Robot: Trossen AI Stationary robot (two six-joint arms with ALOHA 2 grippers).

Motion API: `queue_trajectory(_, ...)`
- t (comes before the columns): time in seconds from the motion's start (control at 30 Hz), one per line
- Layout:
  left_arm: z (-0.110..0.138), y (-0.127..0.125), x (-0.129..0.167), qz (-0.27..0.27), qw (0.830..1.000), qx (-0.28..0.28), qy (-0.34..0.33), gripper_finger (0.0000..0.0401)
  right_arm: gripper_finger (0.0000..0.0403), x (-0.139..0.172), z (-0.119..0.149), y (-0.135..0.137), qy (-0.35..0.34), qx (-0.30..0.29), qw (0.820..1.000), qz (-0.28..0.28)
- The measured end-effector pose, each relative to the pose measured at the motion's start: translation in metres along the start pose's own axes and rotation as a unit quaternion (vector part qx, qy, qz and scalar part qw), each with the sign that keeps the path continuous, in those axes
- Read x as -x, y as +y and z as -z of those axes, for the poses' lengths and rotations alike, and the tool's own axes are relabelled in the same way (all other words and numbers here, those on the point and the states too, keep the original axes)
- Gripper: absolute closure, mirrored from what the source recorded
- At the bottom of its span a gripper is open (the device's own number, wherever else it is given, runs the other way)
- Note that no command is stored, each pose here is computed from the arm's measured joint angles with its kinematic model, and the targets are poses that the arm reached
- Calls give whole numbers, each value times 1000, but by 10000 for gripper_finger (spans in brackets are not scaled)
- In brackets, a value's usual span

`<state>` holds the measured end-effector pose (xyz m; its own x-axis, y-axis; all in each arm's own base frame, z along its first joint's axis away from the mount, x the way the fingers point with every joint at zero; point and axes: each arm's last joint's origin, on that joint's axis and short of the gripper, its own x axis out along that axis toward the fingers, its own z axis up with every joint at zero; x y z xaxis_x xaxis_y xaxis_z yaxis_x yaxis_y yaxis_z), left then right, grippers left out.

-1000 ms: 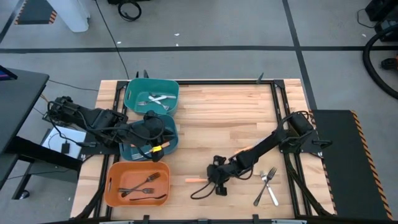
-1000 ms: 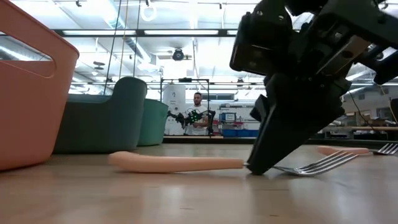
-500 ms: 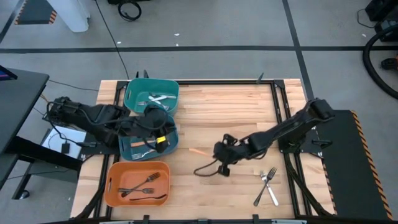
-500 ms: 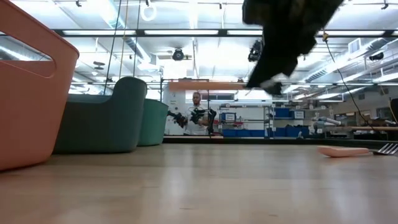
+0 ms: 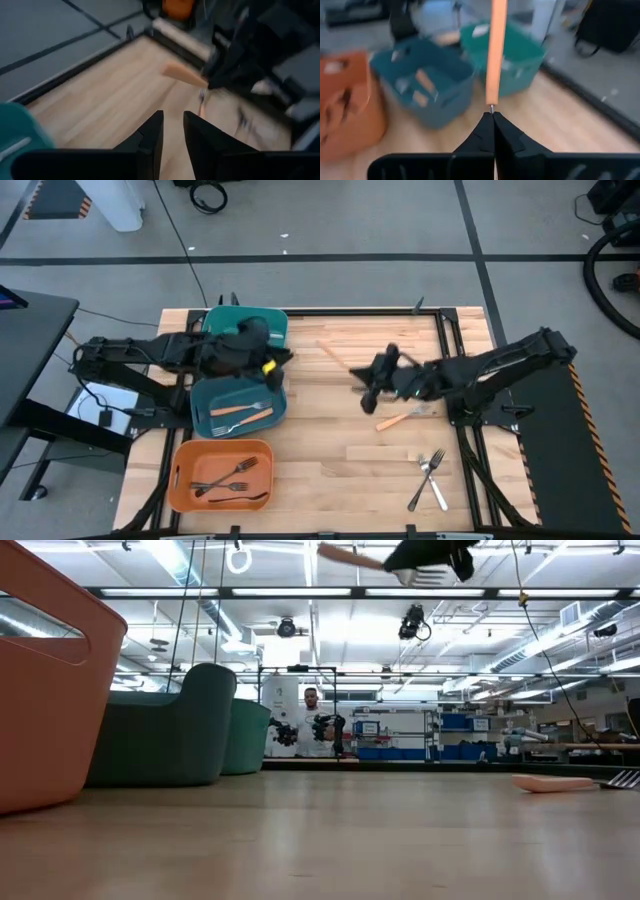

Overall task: Sort silverware by color (type)
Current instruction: Put the orange fork into the blue bin

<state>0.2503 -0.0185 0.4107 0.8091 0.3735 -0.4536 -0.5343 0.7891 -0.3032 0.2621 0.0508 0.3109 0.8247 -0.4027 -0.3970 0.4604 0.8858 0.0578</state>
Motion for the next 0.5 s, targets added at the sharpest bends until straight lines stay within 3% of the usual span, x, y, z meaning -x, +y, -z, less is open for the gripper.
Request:
queue_trajectory(0.1,-13,4,-6,2,999,25,-40,317,402,4,-19,-15,-52,-5,999,14)
queue_trajectory(0.37,-34,13,-29,-12,994,18,-104,316,402,6,-52,-45,-150,9,988,46)
queue_trajectory(0.5,-42,18,-52,16,992,63,-109,316,402,1,-62,-50,-183,48,981,32)
